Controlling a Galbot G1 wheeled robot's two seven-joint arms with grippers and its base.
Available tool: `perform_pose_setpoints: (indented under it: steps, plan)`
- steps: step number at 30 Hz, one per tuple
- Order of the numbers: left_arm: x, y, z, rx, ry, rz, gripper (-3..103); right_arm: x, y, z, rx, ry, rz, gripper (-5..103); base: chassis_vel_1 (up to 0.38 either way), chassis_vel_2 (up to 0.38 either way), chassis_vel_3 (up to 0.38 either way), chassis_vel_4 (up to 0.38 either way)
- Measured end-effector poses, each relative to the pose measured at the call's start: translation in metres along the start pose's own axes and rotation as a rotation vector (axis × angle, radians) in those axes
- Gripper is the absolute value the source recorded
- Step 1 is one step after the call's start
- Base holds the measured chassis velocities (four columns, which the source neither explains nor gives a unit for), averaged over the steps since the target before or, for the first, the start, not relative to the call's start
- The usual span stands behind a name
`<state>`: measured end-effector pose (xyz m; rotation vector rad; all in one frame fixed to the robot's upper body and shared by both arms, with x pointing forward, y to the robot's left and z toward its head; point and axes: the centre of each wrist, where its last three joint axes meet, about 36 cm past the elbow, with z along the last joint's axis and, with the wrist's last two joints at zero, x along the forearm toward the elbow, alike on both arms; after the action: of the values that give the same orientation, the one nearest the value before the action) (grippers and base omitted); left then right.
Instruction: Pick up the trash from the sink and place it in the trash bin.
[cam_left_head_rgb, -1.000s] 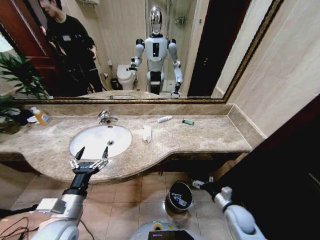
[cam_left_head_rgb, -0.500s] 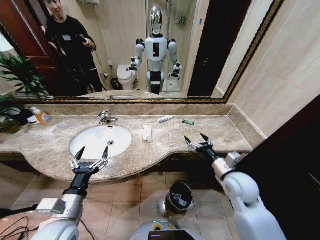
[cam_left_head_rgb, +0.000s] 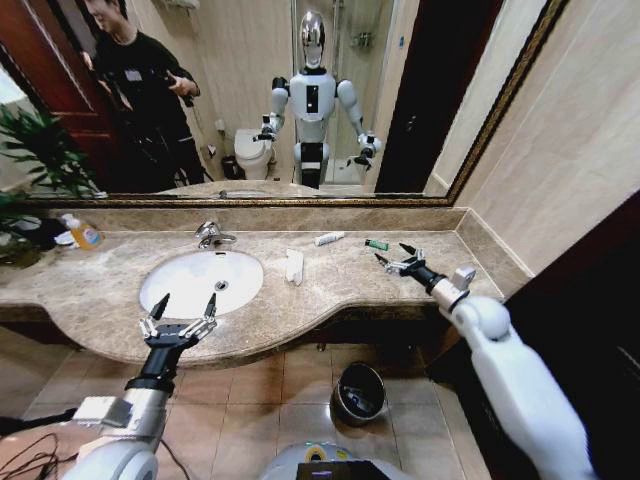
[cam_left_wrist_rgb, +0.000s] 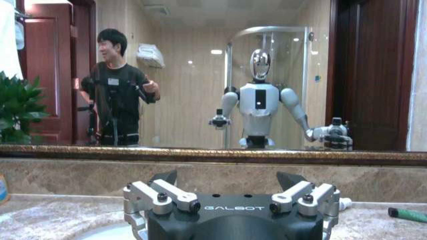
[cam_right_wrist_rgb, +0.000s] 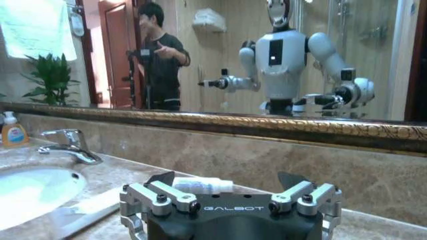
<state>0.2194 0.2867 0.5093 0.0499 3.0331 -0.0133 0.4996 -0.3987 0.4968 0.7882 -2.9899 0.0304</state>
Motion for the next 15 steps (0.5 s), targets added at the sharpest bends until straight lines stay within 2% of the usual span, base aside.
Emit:
perform_pose_setpoints:
  steps: [5,15]
  plan:
    - [0.0,0.0,0.0,0.0,0.0,0.0,100,-0.026,-0.013,-0.006,0.006,0.013,-0.015,100,0.0,0.0,0.0,0.0]
    - [0.0,0.0,0.0,0.0,0.0,0.0,100,-0.1,0.002,0.006,-0.003,0.064,-0.072,100,0.0,0.0,0.0,0.0]
